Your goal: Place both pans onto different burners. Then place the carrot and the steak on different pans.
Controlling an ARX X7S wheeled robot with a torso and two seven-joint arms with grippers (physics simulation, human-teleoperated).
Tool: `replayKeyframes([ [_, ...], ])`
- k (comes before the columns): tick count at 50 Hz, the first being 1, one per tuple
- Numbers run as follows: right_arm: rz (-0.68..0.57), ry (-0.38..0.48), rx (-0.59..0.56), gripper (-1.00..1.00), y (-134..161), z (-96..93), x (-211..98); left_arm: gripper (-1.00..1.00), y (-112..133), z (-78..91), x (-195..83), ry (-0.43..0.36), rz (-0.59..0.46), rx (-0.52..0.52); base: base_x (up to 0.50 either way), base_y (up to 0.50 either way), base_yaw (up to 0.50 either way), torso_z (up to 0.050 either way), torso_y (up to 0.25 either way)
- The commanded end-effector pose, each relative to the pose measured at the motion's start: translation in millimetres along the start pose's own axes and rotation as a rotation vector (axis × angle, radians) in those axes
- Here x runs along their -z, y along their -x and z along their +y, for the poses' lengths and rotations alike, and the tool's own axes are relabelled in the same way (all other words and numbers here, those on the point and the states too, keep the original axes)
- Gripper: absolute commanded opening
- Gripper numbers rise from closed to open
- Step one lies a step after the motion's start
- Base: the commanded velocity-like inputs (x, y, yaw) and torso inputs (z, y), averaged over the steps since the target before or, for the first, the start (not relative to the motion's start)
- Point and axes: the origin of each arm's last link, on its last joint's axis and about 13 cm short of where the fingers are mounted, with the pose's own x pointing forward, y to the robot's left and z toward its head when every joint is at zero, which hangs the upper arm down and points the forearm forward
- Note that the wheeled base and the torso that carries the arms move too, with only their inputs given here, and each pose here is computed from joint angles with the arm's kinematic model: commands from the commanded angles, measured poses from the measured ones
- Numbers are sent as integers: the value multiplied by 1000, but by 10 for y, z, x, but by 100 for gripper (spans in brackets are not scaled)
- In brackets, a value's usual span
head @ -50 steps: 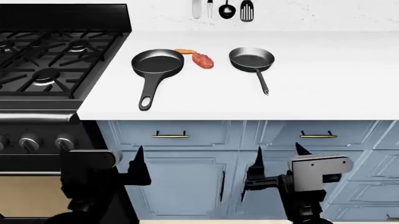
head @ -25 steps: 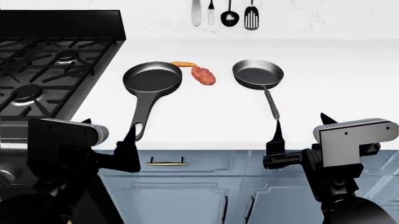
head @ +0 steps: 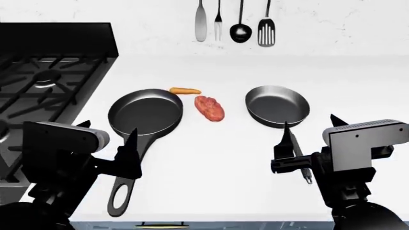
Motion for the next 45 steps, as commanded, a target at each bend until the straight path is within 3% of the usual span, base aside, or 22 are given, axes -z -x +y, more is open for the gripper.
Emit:
replayKeyframes([
  [1,5,2,2,100,3,6,11,100,7,6,12,-1,3,-2,500,0,0,0,0],
  [10,49,2,6,100,-44,6,-8,100,2,-17,54,4,17,7,80,0,0,0,1],
  [17,254,-4,-40,100,-273,0,-33,100,7,-16,72,12,20,6,0,0,0,0,0],
  [25,358,8,-59,100,-445,-13,-58,100,23,-18,52,15,13,10,0,0,0,0,0],
  [45,480,-4,-108,100,-647,47,107,100,54,-13,48,22,-3,3,0,0,0,0,0],
])
